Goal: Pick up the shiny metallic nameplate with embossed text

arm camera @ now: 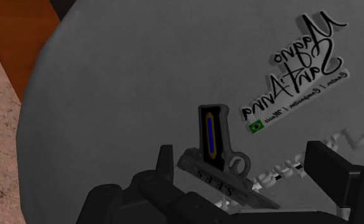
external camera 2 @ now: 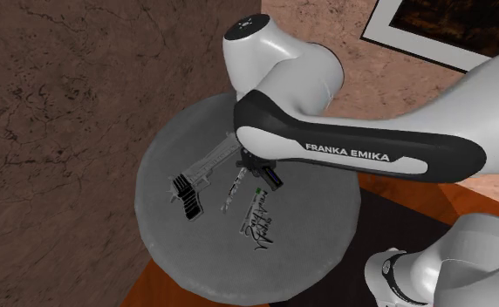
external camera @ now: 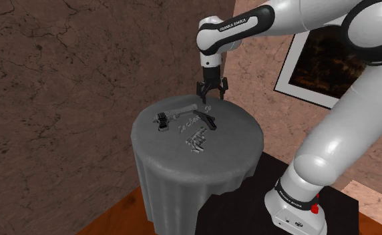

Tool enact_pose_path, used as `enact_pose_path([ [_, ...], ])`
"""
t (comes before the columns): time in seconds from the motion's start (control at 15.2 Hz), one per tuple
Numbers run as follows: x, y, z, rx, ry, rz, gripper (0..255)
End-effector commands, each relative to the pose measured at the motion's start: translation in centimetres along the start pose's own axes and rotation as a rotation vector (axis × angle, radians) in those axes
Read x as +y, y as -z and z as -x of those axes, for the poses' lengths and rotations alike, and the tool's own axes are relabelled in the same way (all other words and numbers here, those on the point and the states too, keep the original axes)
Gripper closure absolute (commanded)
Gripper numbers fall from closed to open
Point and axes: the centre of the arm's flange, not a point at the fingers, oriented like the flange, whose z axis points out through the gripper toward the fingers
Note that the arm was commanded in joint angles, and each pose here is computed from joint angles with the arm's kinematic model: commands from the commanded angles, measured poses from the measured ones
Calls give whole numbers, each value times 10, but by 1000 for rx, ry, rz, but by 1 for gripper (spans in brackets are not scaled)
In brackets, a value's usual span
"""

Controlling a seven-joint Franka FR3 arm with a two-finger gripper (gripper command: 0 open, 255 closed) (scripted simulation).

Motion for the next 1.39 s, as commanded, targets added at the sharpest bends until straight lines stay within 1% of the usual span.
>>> enact_pose_path([
  [0.0,6,-7,-29,-17,-42,0,0],
  [0.59,35,-50,-147,-92,-225,0,0],
  [1.06,33,-85,-156,-92,-225,0,0],
  [1.25,32,-88,-157,-92,-225,0,0],
  [1.32,32,-88,-157,-92,-225,0,255],
])
